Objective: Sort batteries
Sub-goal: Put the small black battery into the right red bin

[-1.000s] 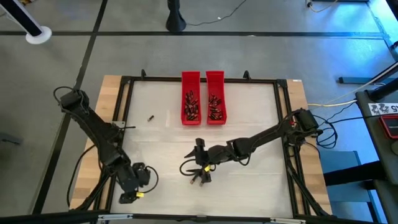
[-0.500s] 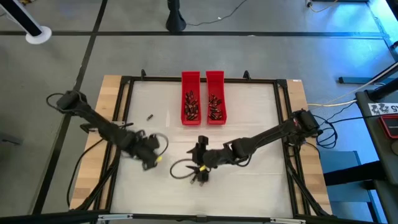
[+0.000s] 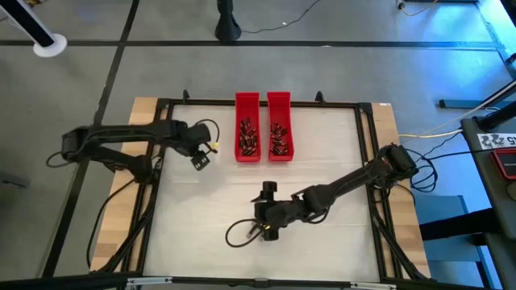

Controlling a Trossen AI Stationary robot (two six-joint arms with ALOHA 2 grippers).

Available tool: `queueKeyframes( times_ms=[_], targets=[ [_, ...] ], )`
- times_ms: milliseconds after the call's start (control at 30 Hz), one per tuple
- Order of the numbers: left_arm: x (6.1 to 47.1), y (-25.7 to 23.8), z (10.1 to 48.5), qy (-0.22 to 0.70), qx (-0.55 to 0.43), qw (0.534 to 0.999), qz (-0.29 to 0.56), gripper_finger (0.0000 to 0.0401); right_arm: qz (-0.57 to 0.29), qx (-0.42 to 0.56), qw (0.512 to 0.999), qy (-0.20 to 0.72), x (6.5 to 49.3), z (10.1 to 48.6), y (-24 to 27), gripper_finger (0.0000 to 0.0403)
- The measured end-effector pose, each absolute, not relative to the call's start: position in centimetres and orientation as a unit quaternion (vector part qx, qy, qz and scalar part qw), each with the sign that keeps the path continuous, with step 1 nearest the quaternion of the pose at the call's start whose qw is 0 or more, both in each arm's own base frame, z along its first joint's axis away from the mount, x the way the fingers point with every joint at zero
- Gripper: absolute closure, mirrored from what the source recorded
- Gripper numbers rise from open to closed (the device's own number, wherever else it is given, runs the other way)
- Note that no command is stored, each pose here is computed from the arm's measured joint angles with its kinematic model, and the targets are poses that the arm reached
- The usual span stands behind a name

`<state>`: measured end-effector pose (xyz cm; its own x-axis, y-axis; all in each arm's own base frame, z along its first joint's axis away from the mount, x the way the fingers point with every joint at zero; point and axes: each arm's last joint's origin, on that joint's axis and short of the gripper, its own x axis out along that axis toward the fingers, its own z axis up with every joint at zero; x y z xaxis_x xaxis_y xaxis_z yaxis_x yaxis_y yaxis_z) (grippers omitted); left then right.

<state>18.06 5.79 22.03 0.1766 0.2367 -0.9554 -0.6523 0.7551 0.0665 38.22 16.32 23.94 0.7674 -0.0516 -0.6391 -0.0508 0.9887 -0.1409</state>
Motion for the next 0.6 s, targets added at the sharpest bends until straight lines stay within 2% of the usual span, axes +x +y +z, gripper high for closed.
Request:
queueKeyframes(
  times_ms=[333,600],
  targets=[
    [16.9,8.7,18.2,0.626,-0.190,0.698,0.290,0.0175,-0.005,-0.092,0.920,0.381,37.7,23.3,15.9,0.0127],
    [16.9,9.8,18.2,0.607,-0.227,0.711,0.274,0.0175,-0.006,-0.096,0.917,0.387,37.6,23.2,15.9,0.0127]
  ],
)
